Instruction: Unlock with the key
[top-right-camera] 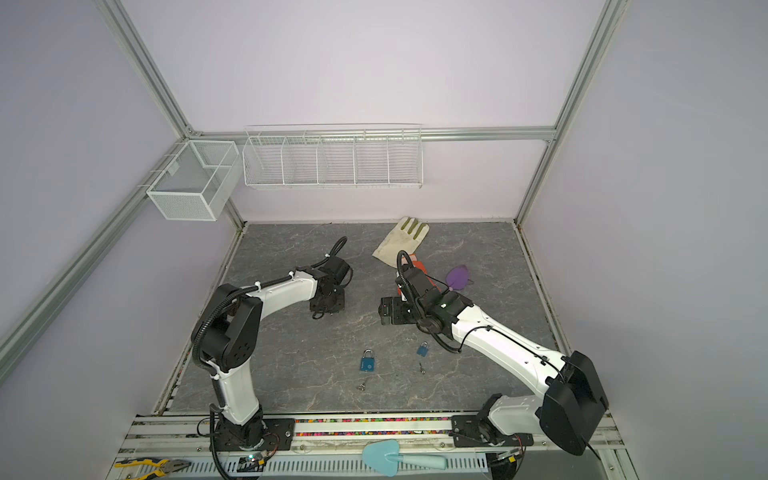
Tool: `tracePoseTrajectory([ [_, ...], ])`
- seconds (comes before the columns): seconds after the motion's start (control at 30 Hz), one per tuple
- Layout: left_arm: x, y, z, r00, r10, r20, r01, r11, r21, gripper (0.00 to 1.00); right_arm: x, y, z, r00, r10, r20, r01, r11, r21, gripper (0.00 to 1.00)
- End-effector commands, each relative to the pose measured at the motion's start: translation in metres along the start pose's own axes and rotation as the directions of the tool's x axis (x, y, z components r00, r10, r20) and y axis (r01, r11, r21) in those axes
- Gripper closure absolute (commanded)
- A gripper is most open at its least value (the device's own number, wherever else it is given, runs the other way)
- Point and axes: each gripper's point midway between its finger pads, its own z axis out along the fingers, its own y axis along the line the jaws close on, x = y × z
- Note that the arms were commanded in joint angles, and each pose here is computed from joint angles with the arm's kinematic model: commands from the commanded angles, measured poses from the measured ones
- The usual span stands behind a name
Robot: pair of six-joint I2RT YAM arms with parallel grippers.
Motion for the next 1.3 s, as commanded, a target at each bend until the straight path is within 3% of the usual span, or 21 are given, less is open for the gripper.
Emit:
tracePoseTrajectory([
  [0.0, 0.003, 0.003, 0.001, 0.999, 0.015, -0.034, -0.016, 1.0, -0.016, 1.0, 0.001, -0.001, 0.005, 1.0, 0.028, -0.013, -0.028, 1.0, -0.008, 0.05],
  [0.17, 0.006, 0.004, 0.005, 0.998, 0.023, -0.061, -0.024, 0.999, -0.028, 1.0, 0.002, -0.002, 0.004, 0.999, 0.035, -0.022, -0.035, 0.999, -0.001, 0.05],
  [0.6, 0.008, 0.008, 0.002, 0.998, 0.012, -0.057, -0.014, 0.999, -0.031, 0.65, 0.002, -0.008, -0.002, 0.999, 0.031, -0.013, -0.031, 0.999, 0.022, 0.05],
  [0.87, 0.002, 0.005, -0.02, 1.0, -0.003, -0.024, 0.003, 1.0, 0.012, 0.58, 0.003, -0.006, -0.005, 0.999, 0.018, -0.028, -0.018, 0.999, 0.027, 0.04],
  [1.03, -0.006, 0.0, -0.06, 0.994, -0.082, 0.071, 0.073, 0.989, 0.127, 0.55, 0.016, -0.001, -0.006, 0.996, -0.033, -0.082, 0.037, 0.998, 0.042, 0.03],
  [1.27, 0.013, -0.007, -0.108, 0.97, -0.18, 0.16, 0.116, 0.931, 0.346, 0.53, 0.051, 0.024, -0.011, 0.976, -0.143, -0.162, 0.153, 0.987, 0.052, 0.03],
])
